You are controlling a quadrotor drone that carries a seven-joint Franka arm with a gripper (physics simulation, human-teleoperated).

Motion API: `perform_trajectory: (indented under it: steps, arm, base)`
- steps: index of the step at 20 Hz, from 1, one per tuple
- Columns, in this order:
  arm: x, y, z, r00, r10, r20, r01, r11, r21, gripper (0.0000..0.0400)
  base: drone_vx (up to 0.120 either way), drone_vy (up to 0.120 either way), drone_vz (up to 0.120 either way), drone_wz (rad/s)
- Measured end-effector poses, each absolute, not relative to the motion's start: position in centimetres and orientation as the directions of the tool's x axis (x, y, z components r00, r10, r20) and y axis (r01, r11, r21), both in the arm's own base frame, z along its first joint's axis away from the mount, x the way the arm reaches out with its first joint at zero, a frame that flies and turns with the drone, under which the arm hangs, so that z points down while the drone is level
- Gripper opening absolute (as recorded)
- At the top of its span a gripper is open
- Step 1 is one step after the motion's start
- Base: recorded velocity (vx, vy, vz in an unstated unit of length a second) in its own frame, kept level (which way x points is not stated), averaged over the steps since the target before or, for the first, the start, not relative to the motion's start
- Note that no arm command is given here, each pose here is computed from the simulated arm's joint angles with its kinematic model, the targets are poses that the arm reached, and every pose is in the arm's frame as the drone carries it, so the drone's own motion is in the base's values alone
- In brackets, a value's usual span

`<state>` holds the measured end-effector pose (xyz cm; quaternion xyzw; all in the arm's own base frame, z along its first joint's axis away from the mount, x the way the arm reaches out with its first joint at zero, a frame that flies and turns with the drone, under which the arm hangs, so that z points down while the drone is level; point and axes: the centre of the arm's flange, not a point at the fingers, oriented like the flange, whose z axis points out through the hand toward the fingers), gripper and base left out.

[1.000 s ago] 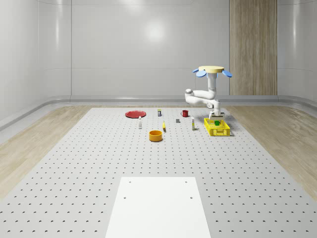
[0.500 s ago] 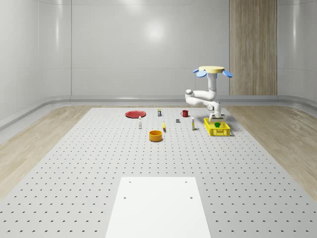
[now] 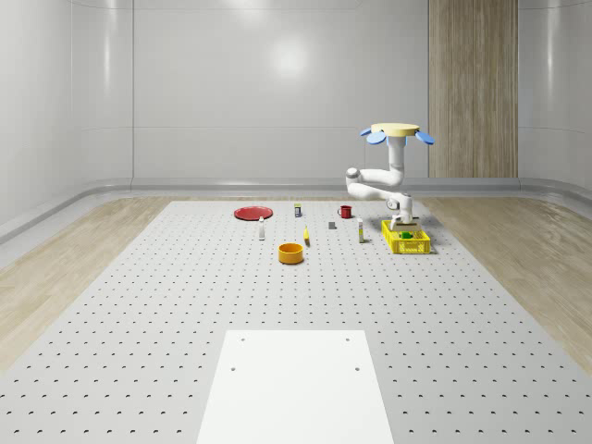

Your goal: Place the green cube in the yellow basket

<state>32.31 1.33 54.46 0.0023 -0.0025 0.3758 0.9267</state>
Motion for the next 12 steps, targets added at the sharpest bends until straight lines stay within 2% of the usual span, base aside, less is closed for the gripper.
perform_trajectory:
  steps: [5,12]
  arm:
    - [32.29,1.3,52.6,0.711,0.703,0.004,-0.703,0.711,0.001,0.0393]
    - [32.28,1.2,50.4,0.708,0.706,0.003,-0.706,0.708,0.000,0.0399]
  base:
    - [0.000,0.000,0.000,0.000]
    - [0.000,0.000,0.000,0.000]
